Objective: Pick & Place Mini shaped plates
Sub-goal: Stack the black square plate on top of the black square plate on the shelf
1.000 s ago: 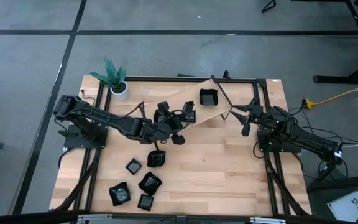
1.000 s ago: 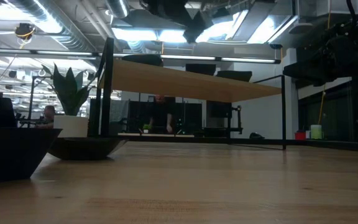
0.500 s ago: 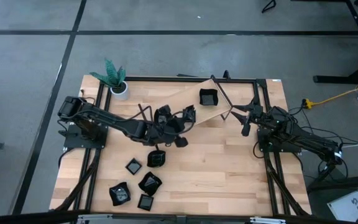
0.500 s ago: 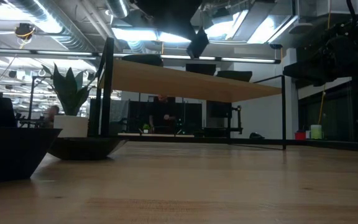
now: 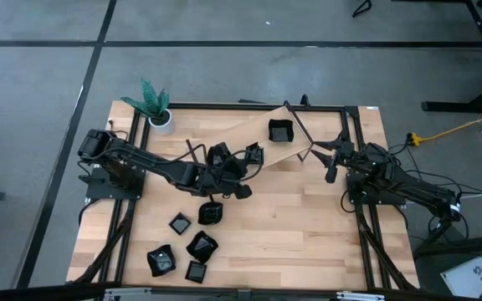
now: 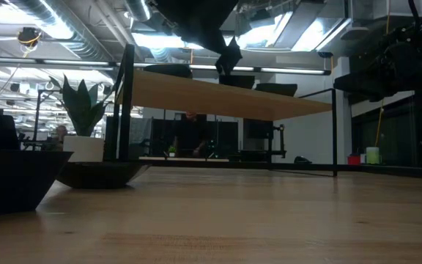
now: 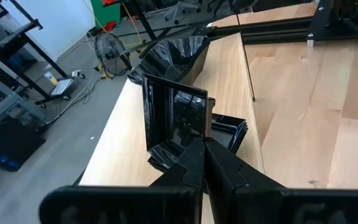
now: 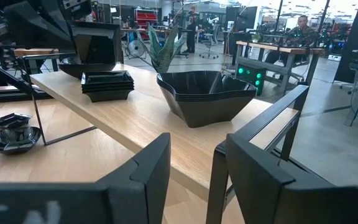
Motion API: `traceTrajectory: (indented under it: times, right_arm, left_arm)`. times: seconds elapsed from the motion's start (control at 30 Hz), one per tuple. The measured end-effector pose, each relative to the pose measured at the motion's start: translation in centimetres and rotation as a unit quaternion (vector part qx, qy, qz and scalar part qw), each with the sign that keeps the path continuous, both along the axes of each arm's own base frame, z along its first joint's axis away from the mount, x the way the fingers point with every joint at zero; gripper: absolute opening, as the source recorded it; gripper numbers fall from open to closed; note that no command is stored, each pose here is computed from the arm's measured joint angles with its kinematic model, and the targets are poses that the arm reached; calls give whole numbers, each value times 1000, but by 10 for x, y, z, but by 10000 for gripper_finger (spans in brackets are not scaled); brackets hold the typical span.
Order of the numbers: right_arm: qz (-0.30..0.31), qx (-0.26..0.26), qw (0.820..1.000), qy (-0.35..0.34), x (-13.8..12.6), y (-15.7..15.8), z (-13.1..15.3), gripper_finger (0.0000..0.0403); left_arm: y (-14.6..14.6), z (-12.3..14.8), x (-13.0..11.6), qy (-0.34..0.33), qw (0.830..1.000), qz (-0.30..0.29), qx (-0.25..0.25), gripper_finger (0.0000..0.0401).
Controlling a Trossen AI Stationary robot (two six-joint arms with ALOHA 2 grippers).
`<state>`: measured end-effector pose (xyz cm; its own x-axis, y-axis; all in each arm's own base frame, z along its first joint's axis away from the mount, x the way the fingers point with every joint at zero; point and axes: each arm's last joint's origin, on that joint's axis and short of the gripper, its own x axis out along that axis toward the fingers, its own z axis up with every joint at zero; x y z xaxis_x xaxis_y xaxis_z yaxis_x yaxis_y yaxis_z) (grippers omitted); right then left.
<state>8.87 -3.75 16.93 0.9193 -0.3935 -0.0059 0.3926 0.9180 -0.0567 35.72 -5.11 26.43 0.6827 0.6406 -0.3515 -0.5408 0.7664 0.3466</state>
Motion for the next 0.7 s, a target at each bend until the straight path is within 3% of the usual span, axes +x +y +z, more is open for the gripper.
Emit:
traceTrajectory:
  times: [0.37,0.7]
  right_arm:
    - [0,0,1000,0,0,0,0,154]
    - [0,0,1000,0,0,0,0,154]
  left_arm:
    - [20,-4,3,3,999,3,-33,3]
    - [21,-5,4,6,999,5,-32,4]
